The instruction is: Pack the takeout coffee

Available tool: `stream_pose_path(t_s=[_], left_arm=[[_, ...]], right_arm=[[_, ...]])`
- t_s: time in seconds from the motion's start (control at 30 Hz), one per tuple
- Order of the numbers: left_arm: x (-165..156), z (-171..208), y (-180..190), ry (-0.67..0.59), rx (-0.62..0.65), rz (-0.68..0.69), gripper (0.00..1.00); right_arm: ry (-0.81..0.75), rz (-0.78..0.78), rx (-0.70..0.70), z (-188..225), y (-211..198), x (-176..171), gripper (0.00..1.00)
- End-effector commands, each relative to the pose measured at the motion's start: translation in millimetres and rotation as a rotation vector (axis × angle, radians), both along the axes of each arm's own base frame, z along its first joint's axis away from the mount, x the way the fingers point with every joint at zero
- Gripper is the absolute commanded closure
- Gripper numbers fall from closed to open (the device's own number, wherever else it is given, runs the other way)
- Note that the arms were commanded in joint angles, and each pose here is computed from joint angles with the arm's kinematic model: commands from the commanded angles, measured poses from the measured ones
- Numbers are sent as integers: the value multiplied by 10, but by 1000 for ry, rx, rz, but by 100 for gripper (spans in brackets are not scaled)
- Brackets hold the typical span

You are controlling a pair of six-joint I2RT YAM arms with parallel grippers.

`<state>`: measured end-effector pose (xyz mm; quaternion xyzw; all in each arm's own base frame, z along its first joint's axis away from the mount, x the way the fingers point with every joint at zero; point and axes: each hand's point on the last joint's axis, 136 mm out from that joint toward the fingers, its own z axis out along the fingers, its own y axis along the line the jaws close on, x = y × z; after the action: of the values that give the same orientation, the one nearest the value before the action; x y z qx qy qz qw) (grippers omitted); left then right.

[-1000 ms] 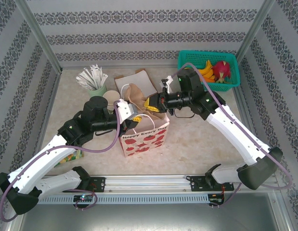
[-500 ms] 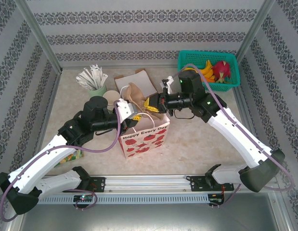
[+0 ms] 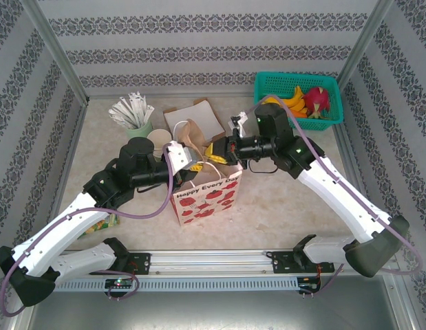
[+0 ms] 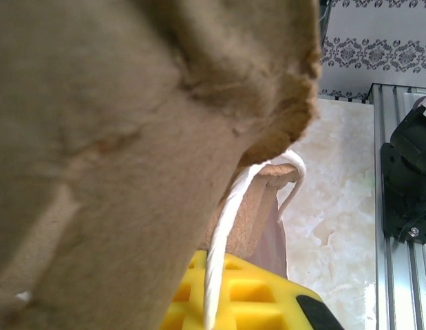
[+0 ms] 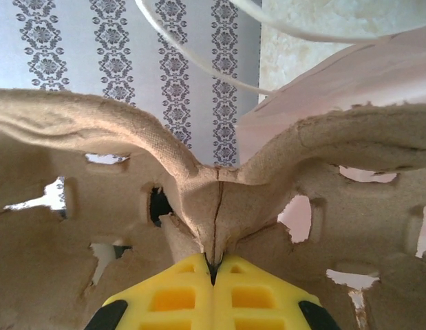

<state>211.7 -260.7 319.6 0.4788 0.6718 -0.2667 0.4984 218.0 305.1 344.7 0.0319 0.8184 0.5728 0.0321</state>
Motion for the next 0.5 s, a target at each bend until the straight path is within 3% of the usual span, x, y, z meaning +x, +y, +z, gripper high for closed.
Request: stream_pose_path(t_s=[0.0,0.47], left_arm=[[-104,-50,-24,-3,14,-45,100],[-561,218,-14,7,-66,-221,93]], right_arm=[[9,-13,-31,-167,-68,28,100],[-2,-65,-239,-539,-233,163,100]])
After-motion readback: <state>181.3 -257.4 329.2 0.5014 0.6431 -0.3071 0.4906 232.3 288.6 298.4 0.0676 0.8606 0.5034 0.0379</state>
